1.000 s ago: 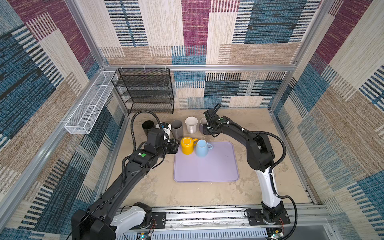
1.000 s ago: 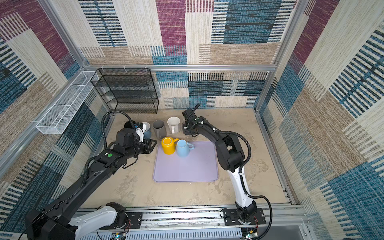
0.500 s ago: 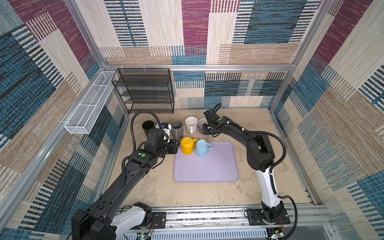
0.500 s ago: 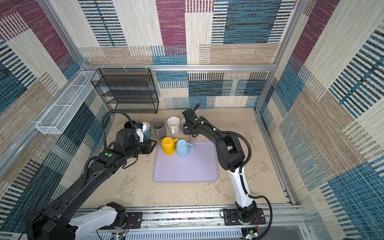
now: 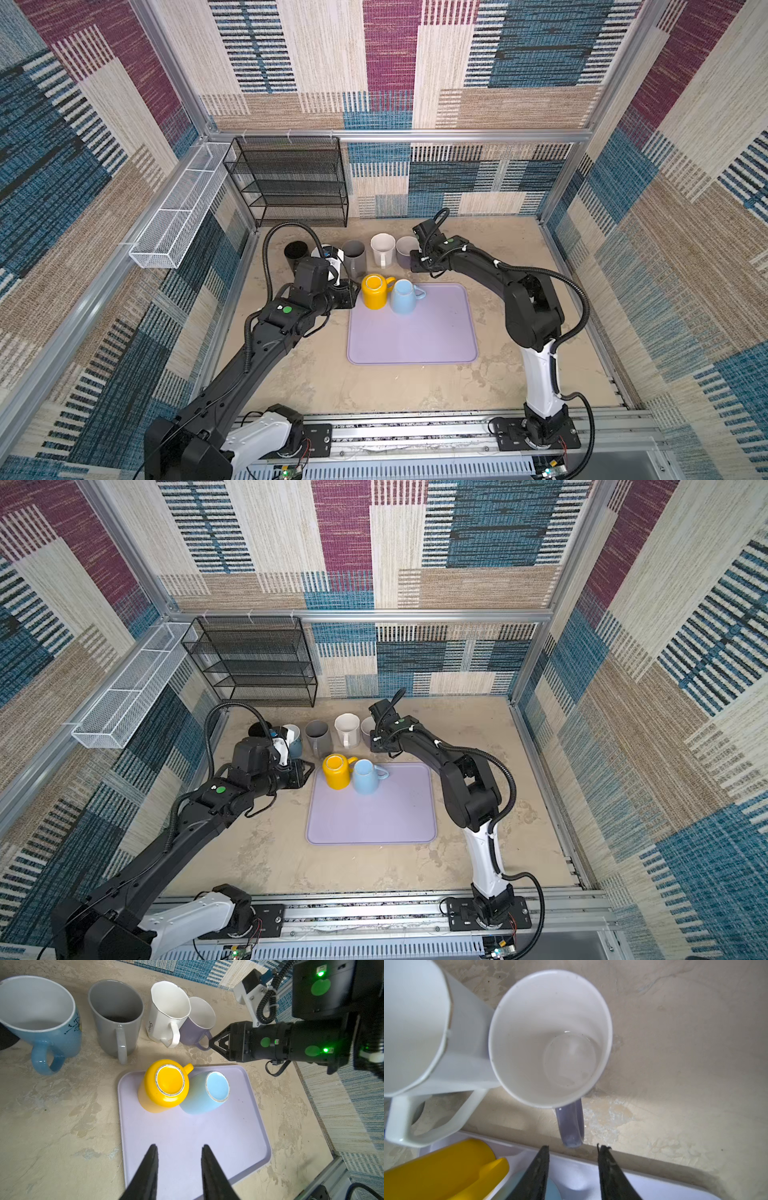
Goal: Turn the mug right side up
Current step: 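Open the right gripper and move it toward the light-blue mug on the tray, then move the left gripper over the upside-down light-blue mug while the right gripper withdraws, then lower the left gripper and grasp the light-blue mug's base rim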
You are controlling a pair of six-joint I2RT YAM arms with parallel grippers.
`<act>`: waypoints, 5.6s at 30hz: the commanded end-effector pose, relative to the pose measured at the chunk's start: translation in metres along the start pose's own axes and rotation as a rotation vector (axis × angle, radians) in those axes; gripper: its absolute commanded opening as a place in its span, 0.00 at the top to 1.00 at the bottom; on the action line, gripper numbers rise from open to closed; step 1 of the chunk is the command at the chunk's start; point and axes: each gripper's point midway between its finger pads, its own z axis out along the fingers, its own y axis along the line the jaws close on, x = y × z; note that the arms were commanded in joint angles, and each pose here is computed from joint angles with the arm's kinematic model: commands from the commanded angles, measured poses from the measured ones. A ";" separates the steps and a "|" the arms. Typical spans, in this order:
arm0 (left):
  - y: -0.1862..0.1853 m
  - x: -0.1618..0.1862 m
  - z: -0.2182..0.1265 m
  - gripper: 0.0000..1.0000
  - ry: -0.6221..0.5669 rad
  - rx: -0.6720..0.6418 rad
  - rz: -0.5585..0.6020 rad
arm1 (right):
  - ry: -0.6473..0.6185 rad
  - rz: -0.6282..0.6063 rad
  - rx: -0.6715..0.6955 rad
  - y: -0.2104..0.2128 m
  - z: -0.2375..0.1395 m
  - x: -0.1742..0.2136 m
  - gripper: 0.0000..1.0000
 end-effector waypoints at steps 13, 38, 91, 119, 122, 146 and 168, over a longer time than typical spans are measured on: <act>-0.007 0.000 -0.001 0.68 0.005 0.037 -0.041 | -0.026 -0.022 -0.084 -0.002 -0.019 0.032 0.60; -0.008 0.008 -0.001 0.68 0.044 0.042 -0.033 | -0.003 -0.181 -0.244 0.011 -0.043 0.084 0.65; -0.013 0.083 0.023 0.68 0.207 -0.046 0.008 | -0.355 -0.269 -0.321 0.086 -0.173 0.069 0.44; -0.014 0.124 0.072 0.68 0.418 -0.325 0.172 | -0.418 -0.117 -0.275 0.028 -0.185 0.051 0.28; -0.015 0.125 0.075 0.68 0.428 -0.327 0.176 | -0.416 -0.116 -0.272 0.026 -0.185 0.052 0.28; -0.012 0.134 0.094 0.75 0.552 -0.401 0.222 | -0.400 -0.109 -0.256 0.019 -0.178 0.055 0.28; -0.005 0.142 0.101 1.00 0.624 -0.449 0.256 | -0.398 -0.111 -0.253 0.017 -0.179 0.057 0.29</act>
